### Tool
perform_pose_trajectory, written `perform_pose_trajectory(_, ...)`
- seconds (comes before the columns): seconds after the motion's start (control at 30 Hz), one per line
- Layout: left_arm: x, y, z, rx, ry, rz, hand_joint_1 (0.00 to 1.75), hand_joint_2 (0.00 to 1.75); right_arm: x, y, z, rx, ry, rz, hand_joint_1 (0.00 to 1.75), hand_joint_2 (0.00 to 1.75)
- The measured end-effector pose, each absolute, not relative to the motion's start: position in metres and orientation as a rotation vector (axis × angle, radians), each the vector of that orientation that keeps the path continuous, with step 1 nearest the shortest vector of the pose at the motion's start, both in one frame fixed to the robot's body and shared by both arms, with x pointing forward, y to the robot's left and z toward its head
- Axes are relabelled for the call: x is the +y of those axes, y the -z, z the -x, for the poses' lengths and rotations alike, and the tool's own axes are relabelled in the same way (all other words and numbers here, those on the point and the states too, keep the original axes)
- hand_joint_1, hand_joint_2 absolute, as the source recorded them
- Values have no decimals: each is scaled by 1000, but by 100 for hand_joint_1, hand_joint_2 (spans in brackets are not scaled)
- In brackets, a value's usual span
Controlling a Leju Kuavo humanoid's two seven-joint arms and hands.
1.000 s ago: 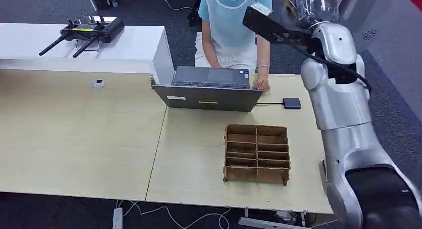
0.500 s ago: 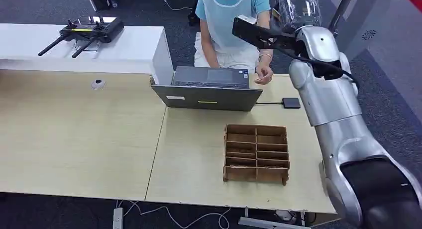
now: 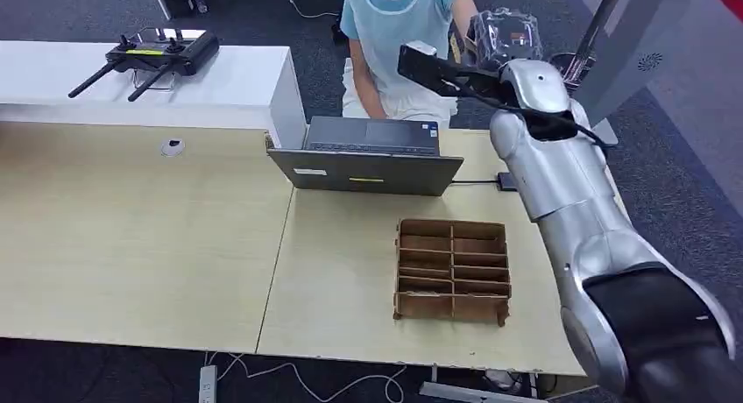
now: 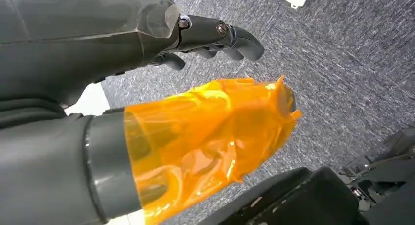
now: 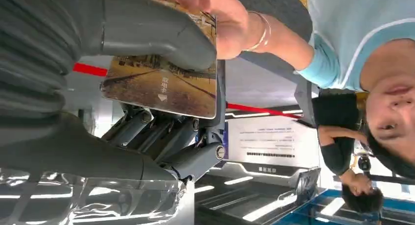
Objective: Pass the card to the sensor for recognition and then transmit it.
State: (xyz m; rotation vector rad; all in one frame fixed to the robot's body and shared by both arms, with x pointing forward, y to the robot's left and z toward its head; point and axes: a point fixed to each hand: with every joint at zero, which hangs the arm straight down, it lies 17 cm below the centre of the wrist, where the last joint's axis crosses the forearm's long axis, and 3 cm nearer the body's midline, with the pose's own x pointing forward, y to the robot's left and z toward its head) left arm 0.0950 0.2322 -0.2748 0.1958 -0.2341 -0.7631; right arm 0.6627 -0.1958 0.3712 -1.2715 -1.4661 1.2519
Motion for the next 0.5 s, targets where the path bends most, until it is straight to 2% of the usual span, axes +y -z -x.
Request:
perform_pose_trajectory(0.13, 233, 275, -95, -233, 780, -199, 0, 0, -199, -367, -664, -1448, -1254, 1278, 175, 175)
perform_pose_trajectory(0.17, 233, 275, -94, -229, 789, -202, 0, 0, -199, -367, -664, -1447, -1254, 1282, 145, 175)
perform_pose_trajectory(0.23, 234, 275, -94, -225, 812, -207, 0, 0, -200, -368, -664, -1447, -1255, 1295, 10, 175)
perform_pose_trajectory(0.33, 234, 275, -94, -226, 823, -209, 0, 0, -202, -369, -664, -1436, -1254, 1312, 9, 175)
perform_pose_trajectory(0.37, 234, 275, -94, -226, 825, -209, 0, 0, -202, -369, -664, -1435, -1255, 1315, 0, 175)
perform_pose_trajectory(0.5, 234, 275, -94, -226, 827, -209, 0, 0, -204, -369, -664, -1430, -1254, 1324, 0, 175)
